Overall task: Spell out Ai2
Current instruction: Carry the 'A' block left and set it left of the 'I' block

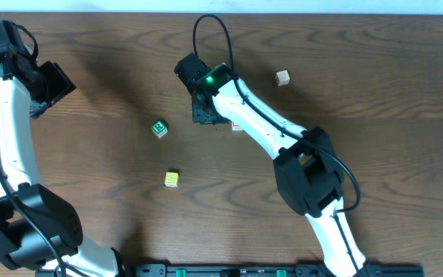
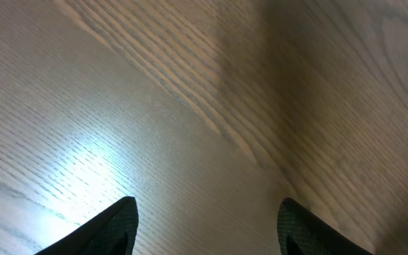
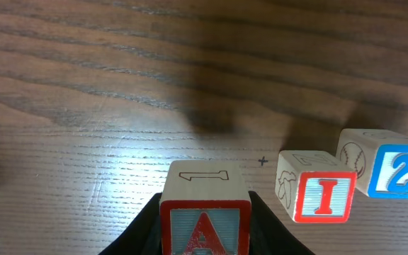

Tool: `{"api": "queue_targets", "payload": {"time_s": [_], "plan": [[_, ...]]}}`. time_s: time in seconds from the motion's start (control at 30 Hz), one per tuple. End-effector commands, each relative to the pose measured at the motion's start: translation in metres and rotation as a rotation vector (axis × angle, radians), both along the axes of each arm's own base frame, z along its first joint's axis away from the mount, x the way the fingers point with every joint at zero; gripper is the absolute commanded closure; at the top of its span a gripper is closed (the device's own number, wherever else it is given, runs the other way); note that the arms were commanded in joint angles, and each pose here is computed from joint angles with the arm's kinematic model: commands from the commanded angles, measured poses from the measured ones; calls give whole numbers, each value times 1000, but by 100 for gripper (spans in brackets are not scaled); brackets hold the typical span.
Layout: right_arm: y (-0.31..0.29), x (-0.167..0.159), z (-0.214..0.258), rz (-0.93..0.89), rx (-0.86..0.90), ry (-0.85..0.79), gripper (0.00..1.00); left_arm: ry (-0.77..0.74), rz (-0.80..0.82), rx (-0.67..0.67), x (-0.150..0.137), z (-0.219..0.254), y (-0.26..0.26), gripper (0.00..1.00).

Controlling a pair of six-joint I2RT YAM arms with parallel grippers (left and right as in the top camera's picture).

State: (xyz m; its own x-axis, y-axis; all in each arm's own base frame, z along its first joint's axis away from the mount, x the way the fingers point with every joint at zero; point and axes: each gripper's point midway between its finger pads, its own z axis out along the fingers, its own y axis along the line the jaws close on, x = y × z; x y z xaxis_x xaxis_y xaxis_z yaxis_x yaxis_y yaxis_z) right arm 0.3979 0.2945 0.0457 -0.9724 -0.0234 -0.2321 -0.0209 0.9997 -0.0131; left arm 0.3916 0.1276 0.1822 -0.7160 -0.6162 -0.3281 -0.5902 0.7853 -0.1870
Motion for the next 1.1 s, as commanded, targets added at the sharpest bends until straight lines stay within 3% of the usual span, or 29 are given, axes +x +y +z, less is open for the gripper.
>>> {"api": "queue_targets", "payload": {"time_s": [0.0,0.77,1.07], "plan": [[-2,-4,-18,-45,-34,20,99,2,-22,6,0,0,-2,36],[-15,1,-40,-115,-14,82,98,-2,-23,7,1,1,-2,36],[-14,0,-41,-113,-15,87,75,-6,-23,9,2,1,-2,36]]}}
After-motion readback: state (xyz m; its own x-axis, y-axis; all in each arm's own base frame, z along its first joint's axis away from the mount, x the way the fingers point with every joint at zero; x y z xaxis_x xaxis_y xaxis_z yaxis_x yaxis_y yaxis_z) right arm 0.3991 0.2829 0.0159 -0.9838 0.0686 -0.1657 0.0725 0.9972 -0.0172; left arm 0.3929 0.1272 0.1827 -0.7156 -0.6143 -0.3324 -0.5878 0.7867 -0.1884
